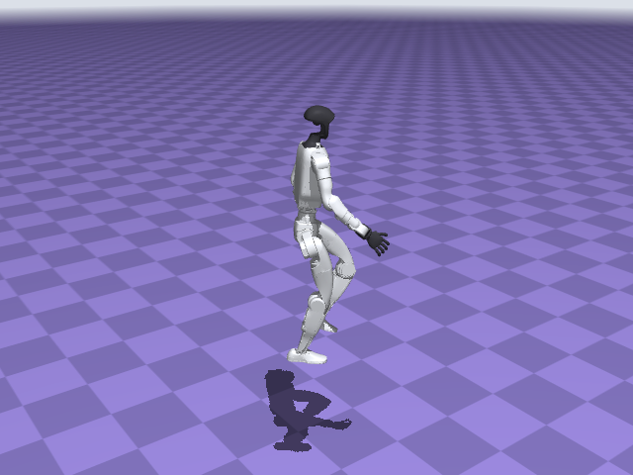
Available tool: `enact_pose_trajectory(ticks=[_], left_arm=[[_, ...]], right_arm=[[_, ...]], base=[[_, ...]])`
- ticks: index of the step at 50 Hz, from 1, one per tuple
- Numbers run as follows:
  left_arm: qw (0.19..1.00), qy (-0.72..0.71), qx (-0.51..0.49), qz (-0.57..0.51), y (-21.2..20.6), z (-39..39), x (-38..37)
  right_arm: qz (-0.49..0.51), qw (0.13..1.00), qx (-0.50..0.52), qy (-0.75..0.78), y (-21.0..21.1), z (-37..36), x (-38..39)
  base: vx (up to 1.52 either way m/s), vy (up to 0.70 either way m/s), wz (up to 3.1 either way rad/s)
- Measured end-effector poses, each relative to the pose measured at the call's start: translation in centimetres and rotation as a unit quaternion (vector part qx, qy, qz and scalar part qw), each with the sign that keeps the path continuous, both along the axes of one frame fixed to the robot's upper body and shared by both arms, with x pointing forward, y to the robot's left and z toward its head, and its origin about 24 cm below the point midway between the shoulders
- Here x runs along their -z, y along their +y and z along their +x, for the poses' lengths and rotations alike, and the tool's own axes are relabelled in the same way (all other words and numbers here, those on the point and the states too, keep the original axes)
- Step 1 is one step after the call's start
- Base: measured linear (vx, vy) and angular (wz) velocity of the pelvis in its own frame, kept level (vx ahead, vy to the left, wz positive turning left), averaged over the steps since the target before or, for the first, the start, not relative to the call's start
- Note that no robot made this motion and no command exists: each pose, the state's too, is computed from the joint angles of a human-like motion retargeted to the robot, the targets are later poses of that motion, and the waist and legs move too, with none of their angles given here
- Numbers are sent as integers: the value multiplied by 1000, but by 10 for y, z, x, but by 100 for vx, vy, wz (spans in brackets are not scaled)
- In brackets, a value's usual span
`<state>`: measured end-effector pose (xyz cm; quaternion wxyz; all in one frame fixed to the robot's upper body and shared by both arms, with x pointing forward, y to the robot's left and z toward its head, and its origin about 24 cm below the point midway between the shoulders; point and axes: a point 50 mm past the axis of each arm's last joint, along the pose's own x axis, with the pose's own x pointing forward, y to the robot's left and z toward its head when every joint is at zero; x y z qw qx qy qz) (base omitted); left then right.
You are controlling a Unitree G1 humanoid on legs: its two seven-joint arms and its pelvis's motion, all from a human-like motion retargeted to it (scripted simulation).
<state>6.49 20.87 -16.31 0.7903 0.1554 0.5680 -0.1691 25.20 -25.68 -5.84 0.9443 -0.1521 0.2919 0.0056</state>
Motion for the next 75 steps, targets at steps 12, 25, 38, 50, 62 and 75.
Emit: enact_pose_trajectory(ticks=[12, 25, 38, 50, 62, 75], left_arm=[[997, -32, 42, 47, 11, 28, -6], [955, -284, -16, 87, 38, 160, -81], [928, -368, 2, 63, 30, 183, -112], [991, -105, 84, 20, -8, 81, -22], [967, -243, 58, 46, 2, 121, -55], [931, -341, 125, 47, -10, 142, -87]], right_arm=[[13, 990, -50, 132, 30, -33, 46], [47, 933, 15, 357, 13, -156, 100], [82, 928, 45, 361, 23, -162, 104], [30, 969, -31, 245, 8, -94, 75], [-78, 989, -70, 103, -16, -33, 21], [-92, 973, -164, 133, 26, -20, 34]], base=[[52, 9, -3], [45, 9, 35], [40, -10, 8], [35, -12, -22], [17, 3, 9], [12, 10, -12]])
